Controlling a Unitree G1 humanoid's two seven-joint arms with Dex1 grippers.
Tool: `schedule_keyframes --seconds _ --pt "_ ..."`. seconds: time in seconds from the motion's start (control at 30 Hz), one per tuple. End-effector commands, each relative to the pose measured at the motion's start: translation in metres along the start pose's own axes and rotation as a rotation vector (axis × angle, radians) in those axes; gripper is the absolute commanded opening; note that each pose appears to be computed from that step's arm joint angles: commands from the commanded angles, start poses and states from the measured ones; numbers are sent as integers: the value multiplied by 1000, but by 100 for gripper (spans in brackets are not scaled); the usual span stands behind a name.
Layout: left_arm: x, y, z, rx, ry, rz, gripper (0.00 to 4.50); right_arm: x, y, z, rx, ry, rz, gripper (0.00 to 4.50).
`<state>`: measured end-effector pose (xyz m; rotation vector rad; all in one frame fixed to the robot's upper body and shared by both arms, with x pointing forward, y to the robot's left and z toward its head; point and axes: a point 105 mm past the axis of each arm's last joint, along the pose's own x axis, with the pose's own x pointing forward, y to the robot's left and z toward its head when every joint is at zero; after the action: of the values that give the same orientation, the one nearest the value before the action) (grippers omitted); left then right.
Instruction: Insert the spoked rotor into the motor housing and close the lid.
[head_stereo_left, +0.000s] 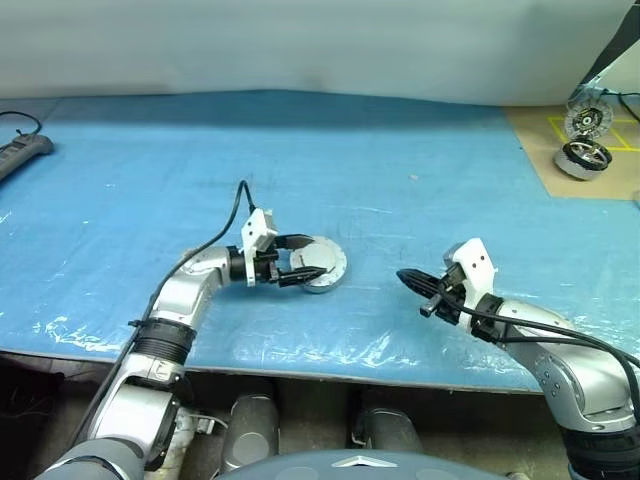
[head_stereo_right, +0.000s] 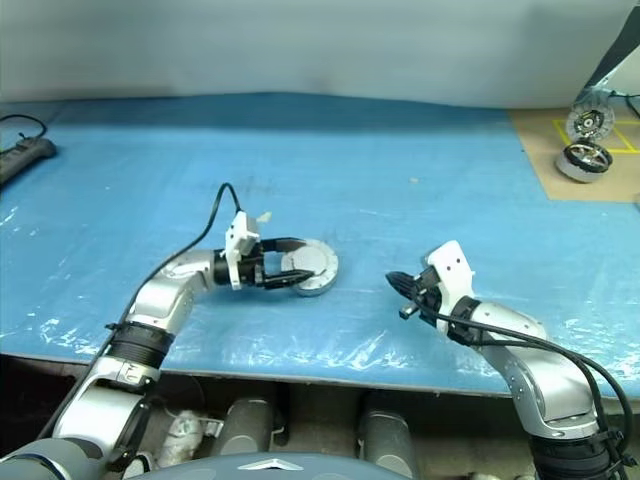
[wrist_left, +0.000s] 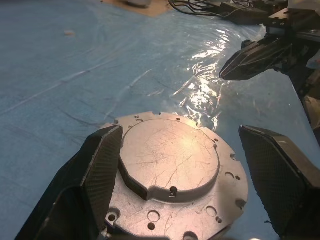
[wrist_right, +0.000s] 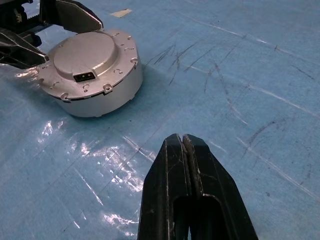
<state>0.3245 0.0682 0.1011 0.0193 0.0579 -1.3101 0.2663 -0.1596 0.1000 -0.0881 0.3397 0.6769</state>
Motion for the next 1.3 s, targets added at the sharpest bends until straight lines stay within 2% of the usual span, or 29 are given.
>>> schedule_keyframes --seconds 0.03,0.17,0.4,0.63,0.67,0.8,1.0,1.17,1.3 --pt "7 -8 -3 5 6 -38 401 -1 1 5 -36 -13 -2 2" --pt "10 -6 -17 20 60 -33 401 -2 1 4 -33 -9 -17 2" --pt "11 -5 -22 26 95 -41 401 -4 3 0 -29 0 -24 2" --pt "17 1 -11 46 80 -6 401 -2 -1 -2 -37 10 -44 2" --pt "17 1 -10 47 81 -8 360 -2 -1 -2 -38 12 -44 0" --pt "15 -2 -6 39 71 -24 259 2 0 -2 -41 13 -44 0" --pt "9 -6 -6 44 78 -26 58 4 -1 -3 -43 17 -45 0" --pt "7 -1 4 56 50 -11 58 3 0 -4 -42 22 -38 0" --pt "1 17 17 28 -5 46 58 4 1 -4 -39 18 -31 0"
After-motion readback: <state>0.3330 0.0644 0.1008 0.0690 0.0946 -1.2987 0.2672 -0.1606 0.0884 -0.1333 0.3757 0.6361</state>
